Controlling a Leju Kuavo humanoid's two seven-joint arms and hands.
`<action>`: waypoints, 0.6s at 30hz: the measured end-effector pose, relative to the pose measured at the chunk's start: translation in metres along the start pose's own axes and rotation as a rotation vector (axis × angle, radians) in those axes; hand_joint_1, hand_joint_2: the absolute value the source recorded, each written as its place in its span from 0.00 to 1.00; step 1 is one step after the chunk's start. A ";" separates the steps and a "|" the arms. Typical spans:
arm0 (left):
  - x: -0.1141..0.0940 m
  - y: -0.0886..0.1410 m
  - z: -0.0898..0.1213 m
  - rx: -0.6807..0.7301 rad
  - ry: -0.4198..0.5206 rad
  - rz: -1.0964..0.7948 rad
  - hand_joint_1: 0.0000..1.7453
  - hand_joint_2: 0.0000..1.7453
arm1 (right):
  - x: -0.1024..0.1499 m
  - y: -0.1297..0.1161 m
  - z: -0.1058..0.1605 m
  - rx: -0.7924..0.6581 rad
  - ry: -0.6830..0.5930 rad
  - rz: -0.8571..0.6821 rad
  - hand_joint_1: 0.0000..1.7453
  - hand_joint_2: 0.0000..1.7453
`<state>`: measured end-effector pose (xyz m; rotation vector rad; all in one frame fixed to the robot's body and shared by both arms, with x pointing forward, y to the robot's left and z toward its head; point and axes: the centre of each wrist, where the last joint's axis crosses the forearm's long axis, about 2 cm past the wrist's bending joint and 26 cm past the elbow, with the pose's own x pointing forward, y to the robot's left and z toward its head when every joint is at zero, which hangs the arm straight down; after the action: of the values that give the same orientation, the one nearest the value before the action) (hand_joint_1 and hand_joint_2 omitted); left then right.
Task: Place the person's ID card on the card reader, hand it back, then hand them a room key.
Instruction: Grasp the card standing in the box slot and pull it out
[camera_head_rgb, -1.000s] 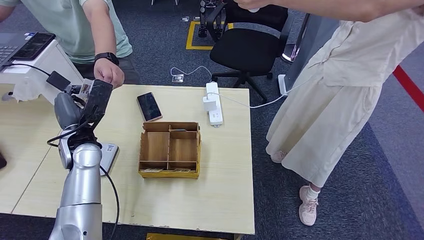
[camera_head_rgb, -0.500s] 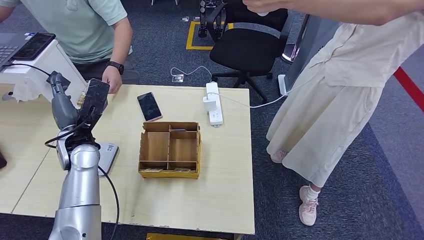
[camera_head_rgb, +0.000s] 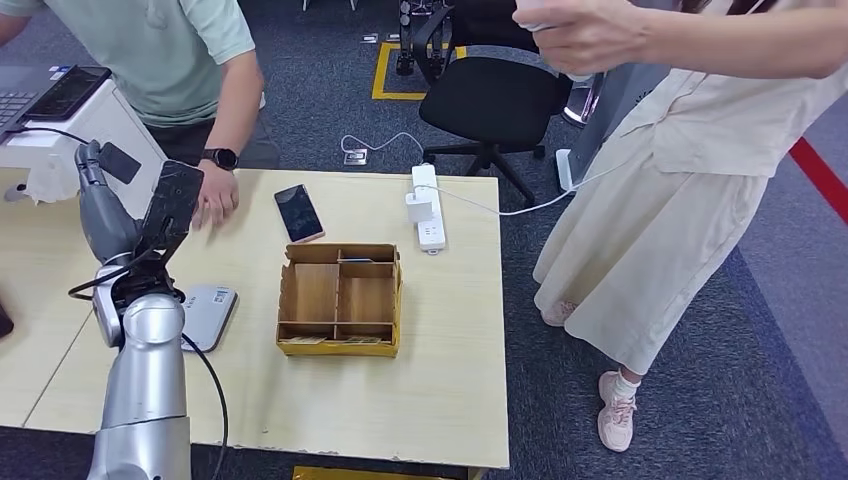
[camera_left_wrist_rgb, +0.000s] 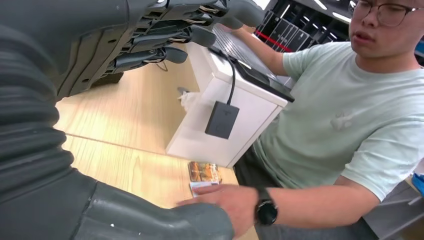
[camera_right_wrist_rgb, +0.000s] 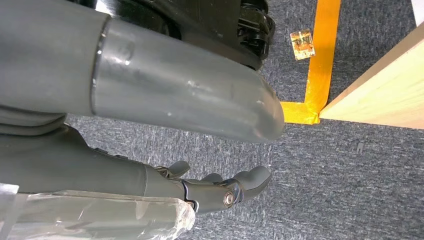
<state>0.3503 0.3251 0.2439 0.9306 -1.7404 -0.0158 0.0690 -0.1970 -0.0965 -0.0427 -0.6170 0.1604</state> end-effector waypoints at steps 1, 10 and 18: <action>-0.001 0.001 0.001 0.001 -0.004 -0.005 0.00 1.00 | 0.000 0.000 0.000 -0.001 0.000 0.000 0.00 0.00; -0.012 0.015 0.007 0.021 -0.021 -0.042 0.00 1.00 | 0.000 -0.001 0.000 -0.006 -0.001 -0.006 0.00 0.00; -0.037 0.042 0.023 0.031 -0.026 -0.126 0.00 1.00 | 0.000 -0.005 -0.001 -0.021 -0.010 -0.015 0.00 0.00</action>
<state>0.3104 0.3663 0.2236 1.0655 -1.7082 -0.0837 0.0704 -0.2015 -0.0964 -0.0573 -0.6289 0.1395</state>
